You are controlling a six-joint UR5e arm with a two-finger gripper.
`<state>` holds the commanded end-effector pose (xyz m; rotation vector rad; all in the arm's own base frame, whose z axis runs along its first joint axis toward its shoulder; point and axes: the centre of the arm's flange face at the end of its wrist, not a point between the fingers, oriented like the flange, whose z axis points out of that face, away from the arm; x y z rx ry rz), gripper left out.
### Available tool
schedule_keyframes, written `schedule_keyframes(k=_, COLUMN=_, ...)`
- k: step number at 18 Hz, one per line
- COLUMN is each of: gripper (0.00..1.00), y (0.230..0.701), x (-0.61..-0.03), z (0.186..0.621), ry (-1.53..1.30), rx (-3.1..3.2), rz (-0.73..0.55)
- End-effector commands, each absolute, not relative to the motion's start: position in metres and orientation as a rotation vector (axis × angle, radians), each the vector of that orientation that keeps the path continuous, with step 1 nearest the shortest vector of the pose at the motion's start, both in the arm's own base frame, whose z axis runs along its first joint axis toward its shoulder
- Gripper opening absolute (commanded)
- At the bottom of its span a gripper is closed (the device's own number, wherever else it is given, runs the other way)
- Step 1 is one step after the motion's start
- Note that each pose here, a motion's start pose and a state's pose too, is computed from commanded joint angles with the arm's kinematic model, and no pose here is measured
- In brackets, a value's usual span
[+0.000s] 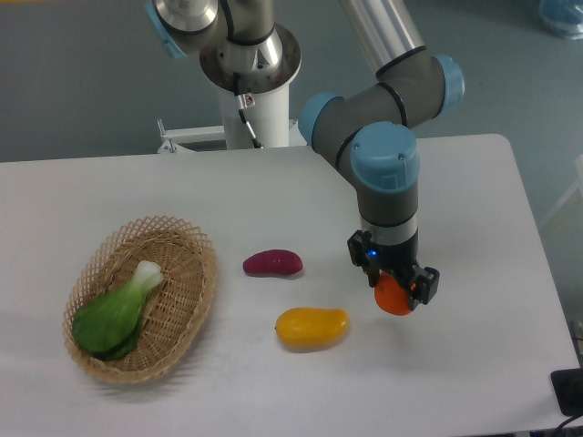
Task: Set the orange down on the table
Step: 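Lower the held orange toward the table beside the yellow mango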
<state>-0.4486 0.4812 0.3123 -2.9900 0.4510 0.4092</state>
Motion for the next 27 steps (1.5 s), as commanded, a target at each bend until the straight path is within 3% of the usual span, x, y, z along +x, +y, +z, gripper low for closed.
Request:
schedule_keyframes(k=6, gripper=0.52, y=0.479, x=-0.45, z=0.306, ry=0.446, rx=-2.998, rz=0.396)
schedule_keyframes(k=17, gripper=0.53, y=0.454, x=-0.432, z=0.252, ry=0.434, rx=-3.055, rz=0.259)
schedule_keyframes(k=24, gripper=0.54, y=0.435, x=-0.407, z=0.225, ry=0.589, rx=-3.075, rz=0.166)
schedule_keyframes(k=27, gripper=0.6, y=0.435, x=-0.407, z=0.224, ry=0.59, rx=-3.077, rz=0.165)
